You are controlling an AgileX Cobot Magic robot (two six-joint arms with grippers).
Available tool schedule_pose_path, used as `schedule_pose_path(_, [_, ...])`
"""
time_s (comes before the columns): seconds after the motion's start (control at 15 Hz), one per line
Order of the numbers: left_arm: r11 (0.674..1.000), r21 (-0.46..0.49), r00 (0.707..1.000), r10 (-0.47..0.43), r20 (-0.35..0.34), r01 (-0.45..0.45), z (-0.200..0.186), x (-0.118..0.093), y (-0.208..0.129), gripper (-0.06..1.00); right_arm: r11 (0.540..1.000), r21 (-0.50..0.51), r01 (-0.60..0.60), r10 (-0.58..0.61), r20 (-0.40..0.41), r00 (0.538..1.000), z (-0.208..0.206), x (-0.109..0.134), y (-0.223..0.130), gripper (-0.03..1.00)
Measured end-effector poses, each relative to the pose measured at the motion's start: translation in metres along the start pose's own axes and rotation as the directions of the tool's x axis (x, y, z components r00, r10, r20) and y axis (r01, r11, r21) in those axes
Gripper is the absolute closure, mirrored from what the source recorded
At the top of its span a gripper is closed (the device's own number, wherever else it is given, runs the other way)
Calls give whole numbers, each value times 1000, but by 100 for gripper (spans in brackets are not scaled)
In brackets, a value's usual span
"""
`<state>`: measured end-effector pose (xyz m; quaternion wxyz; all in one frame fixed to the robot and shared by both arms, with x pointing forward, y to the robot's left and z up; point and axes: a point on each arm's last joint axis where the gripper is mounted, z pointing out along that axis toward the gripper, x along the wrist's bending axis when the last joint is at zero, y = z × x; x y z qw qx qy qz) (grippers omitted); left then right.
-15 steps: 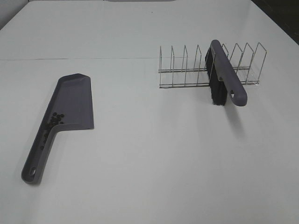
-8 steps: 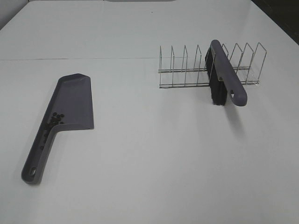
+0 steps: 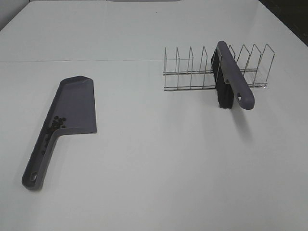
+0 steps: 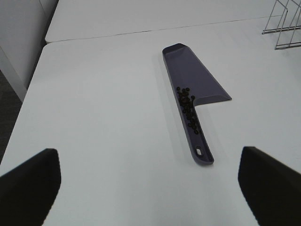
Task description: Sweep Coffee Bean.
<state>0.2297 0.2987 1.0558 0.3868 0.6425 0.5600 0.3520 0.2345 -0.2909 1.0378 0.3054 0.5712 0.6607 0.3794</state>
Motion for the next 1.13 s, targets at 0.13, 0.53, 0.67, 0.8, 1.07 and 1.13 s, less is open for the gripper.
schedule_pose_path(0.13, [1000,0,1000,0,-1,0,0,0,0,-1,1000,0,0,0,0,1000,0,0,0,20])
schedule_pose_path(0.53, [999,0,996,-40,-79,40,0,-1,0,-1,1000,0,0,0,0,1000,0,0,0,20])
schedule_pose_path(0.67, [999,0,996,-41,-81,41,0,-1,0,0,1000,0,0,0,0,1000,0,0,0,20])
schedule_pose_path(0.8, [999,0,996,-41,-81,41,0,-1,0,0,1000,0,0,0,0,1000,0,0,0,20])
schedule_pose_path(1.07, [999,-3,996,-41,-81,41,0,-1,0,0,1000,0,0,0,0,1000,0,0,0,20])
schedule_pose_path(1.13, [999,-3,996,-41,-81,41,0,-1,0,0,1000,0,0,0,0,1000,0,0,0,20])
